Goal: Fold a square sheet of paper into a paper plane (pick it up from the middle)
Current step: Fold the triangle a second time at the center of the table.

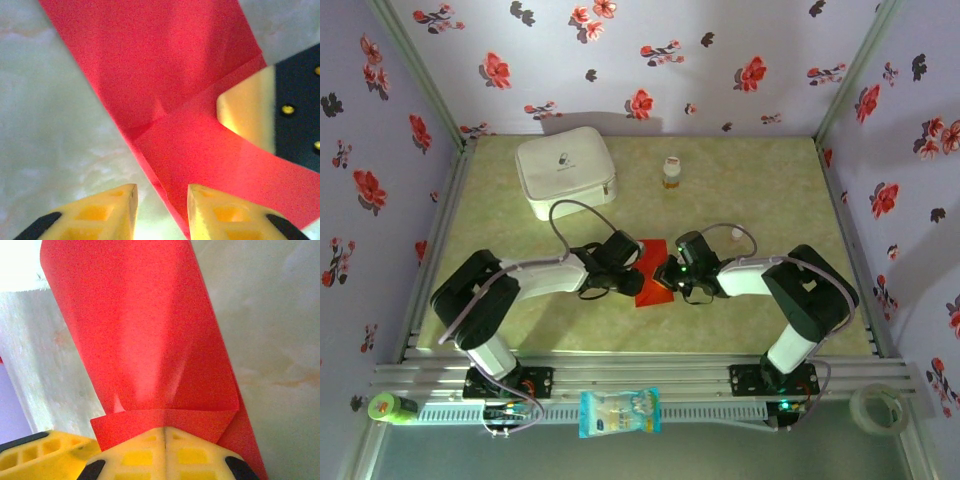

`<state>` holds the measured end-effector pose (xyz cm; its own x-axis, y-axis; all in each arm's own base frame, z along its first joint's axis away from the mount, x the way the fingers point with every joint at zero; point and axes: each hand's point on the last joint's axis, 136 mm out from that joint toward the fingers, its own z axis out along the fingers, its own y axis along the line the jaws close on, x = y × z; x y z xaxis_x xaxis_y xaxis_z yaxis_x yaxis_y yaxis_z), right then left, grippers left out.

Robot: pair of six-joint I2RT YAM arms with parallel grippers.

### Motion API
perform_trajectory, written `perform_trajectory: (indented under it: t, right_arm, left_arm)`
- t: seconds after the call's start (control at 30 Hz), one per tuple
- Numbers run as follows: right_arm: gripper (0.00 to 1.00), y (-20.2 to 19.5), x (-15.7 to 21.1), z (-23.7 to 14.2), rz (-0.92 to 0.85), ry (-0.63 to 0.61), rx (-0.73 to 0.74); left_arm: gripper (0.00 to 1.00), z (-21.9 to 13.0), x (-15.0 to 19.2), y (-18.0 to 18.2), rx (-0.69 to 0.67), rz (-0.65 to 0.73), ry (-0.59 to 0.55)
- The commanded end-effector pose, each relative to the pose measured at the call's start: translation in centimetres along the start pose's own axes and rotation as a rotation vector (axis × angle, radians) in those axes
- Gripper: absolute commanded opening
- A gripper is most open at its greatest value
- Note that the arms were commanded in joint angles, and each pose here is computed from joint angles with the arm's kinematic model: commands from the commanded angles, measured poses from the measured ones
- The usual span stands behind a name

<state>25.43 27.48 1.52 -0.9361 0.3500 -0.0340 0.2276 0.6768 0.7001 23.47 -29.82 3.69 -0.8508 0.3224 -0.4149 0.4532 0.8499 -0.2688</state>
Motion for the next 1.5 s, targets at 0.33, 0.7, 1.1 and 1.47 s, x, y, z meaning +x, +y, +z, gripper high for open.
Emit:
perform_trajectory:
  t: [0.33,0.7,1.1,1.47]
  right_arm:
    - [0.00,-5.1,0.8,0.2,0.057,0.001,0.176]
    - [0.00,-4.9,0.8,0.1,0.058,0.003,0.178]
    - [0.00,-4.8,0.7,0.1,0.055,0.003,0.176]
    - [0.00,-5.0,0.9,0.2,0.056,0.011,0.185]
  left_arm:
    - [0.05,-4.6,-1.8,-5.6,0.301,-0.192,-0.027]
    - [0.00,-1.0,-0.2,-7.0,0.379,-0.252,0.073]
    - [0.00,1.6,1.6,-5.5,0.319,-0.266,0.127]
    - [0.00,2.9,3.8,-3.8,0.260,-0.278,0.161]
